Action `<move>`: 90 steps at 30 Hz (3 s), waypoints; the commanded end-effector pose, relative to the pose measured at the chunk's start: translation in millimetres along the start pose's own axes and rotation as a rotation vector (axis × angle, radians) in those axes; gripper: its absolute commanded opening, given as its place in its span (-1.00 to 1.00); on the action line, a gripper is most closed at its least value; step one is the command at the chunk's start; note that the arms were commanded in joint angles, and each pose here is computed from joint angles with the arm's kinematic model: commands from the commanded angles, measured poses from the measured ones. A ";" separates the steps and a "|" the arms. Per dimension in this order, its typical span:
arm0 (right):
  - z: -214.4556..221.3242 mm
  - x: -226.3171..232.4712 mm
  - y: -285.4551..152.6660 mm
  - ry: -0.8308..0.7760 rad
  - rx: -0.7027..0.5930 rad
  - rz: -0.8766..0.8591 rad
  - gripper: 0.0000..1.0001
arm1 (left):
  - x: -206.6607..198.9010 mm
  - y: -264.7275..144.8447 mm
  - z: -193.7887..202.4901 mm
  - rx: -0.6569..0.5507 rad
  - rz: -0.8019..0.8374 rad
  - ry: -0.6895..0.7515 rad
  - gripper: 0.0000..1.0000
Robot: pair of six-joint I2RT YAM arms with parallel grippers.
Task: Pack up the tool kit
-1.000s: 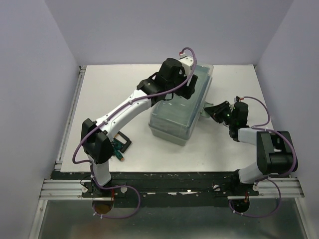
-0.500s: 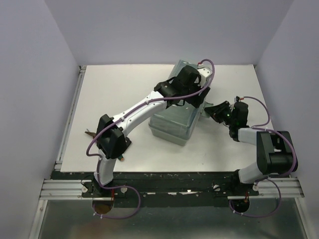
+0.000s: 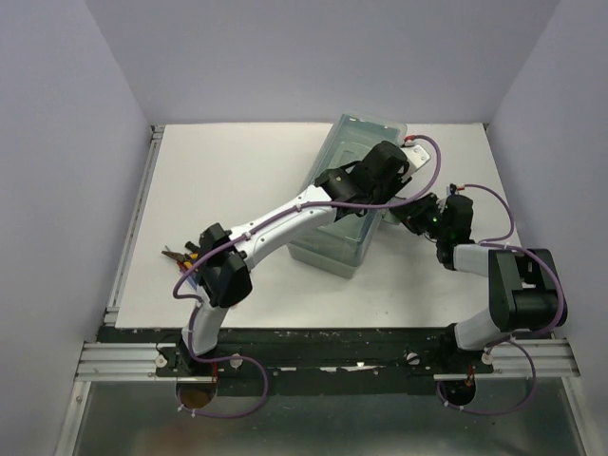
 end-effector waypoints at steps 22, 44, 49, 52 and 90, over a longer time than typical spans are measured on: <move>11.0 -16.8 1.9 0.004 0.024 0.033 -0.45 | 3.9 15.4 34.5 0.218 -0.279 0.305 0.25; 13.3 -25.0 5.5 0.009 0.031 0.052 -0.61 | 44.8 2.6 3.5 0.138 -0.475 0.402 0.20; 13.3 -25.5 5.2 0.011 0.032 0.052 -0.61 | 57.6 -0.4 0.3 0.138 -0.517 0.404 0.20; 13.6 -24.9 5.7 0.007 0.031 0.052 -0.61 | 68.1 -3.5 0.4 0.141 -0.538 0.392 0.19; 7.1 -14.2 6.7 -0.035 0.045 0.042 -0.61 | 187.6 -42.8 55.5 0.125 -0.564 0.075 0.32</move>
Point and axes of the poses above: each gripper's point midway between its finger pads, its own y axis out along the fingers, its own x axis along the line the jaws close on, z = x × y, the point moved 8 cm from there along -y, back along the fingers, and after that the axes turned 5 degrees about y, right-handed, at the moved point
